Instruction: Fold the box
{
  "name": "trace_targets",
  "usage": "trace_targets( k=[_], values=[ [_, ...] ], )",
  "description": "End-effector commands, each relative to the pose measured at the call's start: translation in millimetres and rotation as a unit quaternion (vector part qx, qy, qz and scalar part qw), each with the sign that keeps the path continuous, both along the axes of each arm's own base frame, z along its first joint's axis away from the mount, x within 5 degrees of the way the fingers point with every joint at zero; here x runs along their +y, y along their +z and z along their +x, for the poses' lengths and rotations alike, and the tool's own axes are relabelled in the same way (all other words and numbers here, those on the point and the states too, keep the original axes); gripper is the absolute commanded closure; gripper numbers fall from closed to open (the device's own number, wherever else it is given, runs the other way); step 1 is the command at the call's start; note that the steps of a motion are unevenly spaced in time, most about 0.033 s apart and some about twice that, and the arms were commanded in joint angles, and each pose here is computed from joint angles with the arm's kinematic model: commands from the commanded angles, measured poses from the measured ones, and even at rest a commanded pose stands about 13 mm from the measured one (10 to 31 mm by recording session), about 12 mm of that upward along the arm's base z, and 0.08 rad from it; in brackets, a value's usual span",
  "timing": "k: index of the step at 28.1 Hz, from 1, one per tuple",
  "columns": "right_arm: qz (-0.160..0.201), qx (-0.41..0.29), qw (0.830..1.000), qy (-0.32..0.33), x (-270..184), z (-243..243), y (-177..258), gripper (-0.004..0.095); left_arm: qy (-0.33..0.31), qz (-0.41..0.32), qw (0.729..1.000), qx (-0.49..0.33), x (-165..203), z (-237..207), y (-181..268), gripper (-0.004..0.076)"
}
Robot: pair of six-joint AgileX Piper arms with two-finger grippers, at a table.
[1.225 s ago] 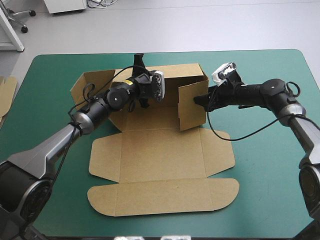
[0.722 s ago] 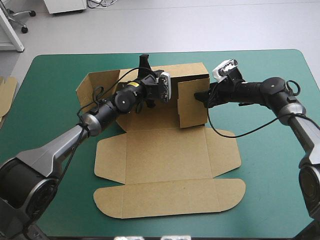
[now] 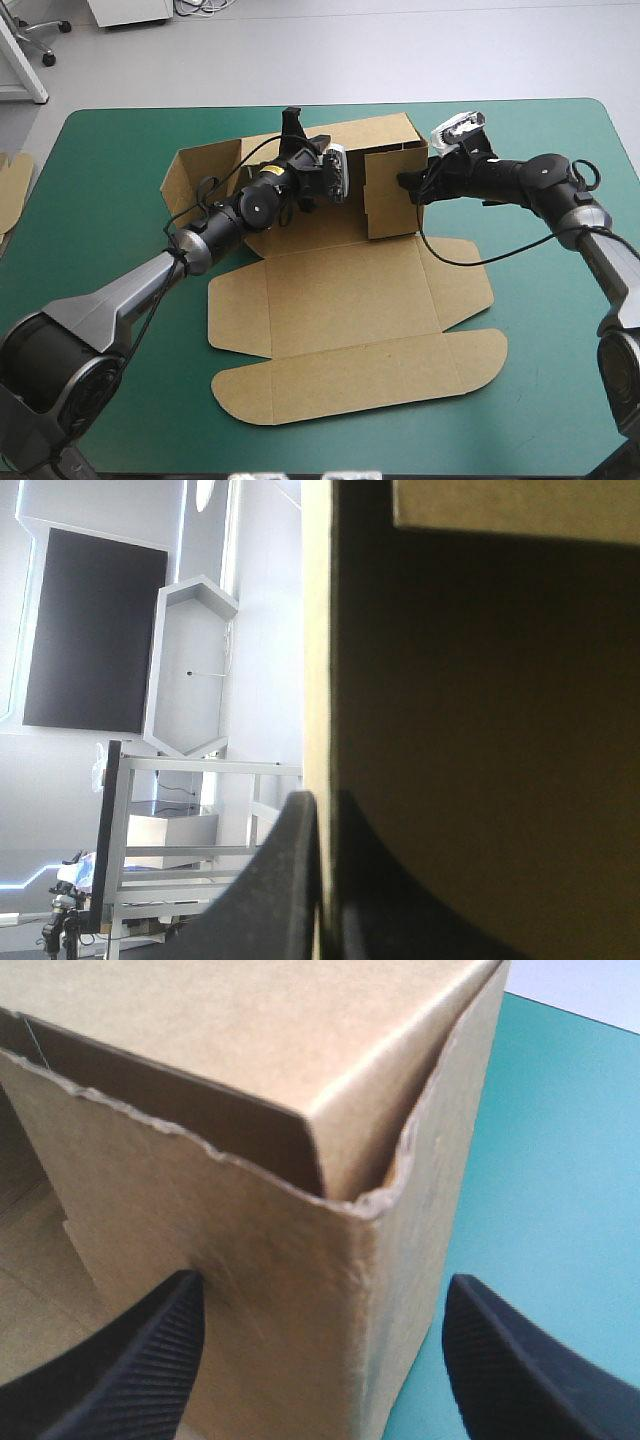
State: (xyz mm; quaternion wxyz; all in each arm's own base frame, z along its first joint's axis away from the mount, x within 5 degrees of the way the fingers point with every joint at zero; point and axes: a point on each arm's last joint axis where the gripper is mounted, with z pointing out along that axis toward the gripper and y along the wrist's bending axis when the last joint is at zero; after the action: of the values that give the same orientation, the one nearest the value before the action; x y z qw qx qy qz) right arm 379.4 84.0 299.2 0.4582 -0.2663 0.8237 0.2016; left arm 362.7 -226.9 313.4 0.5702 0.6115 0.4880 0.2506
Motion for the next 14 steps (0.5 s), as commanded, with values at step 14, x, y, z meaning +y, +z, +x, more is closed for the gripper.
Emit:
trace_targets(
  k=[14],
  values=[
    [0.019, -0.034, 0.999, -0.017, 3, 7, 16, 0.0326, 0.001, -0.040, 0.999, -0.037, -9, -12, 30, 0.0738]
  ],
)
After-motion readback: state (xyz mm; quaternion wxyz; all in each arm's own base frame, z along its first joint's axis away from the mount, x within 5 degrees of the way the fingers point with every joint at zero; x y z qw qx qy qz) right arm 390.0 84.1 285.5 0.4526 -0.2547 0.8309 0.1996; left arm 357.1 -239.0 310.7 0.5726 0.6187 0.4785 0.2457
